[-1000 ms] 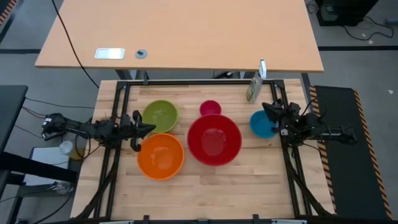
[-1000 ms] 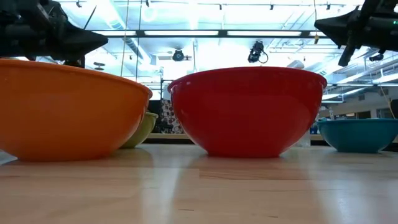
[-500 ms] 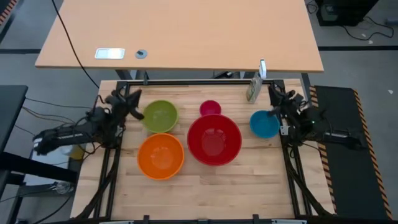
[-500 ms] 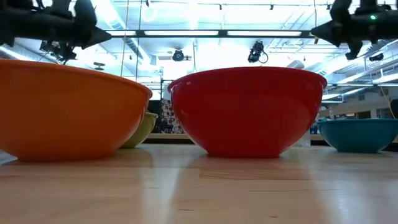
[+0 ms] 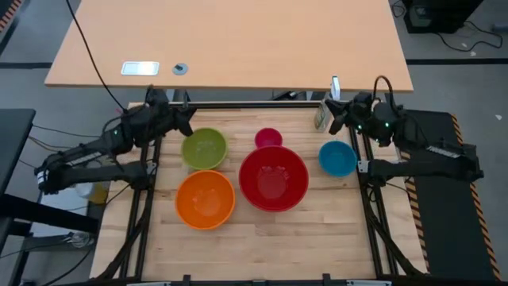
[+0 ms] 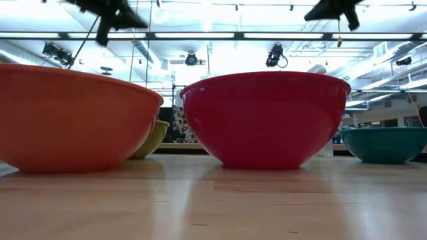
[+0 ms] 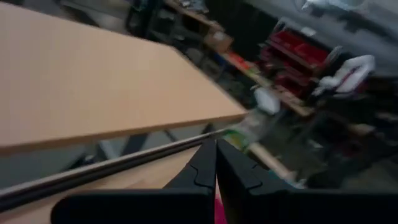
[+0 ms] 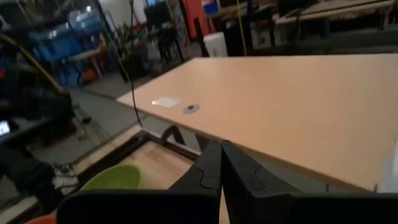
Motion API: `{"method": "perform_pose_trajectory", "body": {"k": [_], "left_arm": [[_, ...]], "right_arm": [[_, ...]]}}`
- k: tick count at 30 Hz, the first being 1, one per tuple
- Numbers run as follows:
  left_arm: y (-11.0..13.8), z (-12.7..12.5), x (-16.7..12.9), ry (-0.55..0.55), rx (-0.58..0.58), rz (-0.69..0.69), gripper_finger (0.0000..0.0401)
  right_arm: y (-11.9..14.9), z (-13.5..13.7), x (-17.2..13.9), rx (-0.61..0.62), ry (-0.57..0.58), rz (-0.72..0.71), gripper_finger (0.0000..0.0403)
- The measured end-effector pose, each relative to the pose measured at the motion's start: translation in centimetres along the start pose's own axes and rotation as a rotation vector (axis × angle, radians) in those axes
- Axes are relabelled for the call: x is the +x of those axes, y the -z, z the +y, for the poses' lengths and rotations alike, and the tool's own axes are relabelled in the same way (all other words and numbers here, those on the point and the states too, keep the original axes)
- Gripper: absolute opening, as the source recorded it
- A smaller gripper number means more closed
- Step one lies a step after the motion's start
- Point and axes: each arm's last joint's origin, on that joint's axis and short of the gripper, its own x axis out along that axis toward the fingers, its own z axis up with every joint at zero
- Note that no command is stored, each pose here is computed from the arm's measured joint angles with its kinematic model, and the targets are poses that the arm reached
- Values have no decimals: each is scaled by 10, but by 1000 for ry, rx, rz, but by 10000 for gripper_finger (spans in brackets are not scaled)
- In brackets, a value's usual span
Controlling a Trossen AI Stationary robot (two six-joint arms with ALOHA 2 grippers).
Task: Nest bowls inside each other
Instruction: Stack the orange bowl on the big red bowl
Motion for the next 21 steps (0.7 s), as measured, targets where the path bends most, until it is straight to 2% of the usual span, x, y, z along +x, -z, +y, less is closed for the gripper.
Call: {"method": "perform_pose_trajectory", "body": {"k": [7, 13, 17, 21], "left_arm": [[-27, -25, 23, 0, 46, 62, 17], [-30, -40, 40, -26, 55, 221, 53], [-31, -50, 40, -18, 112, 380, 90], [-33, -54, 35, 13, 122, 502, 115]], "right_arm": [[-11, 15, 27, -44, -117, 124, 14], [1, 17, 50, -20, -254, 292, 18], [9, 16, 60, -16, -309, 386, 41], [14, 16, 70, 6, -370, 450, 79]]}}
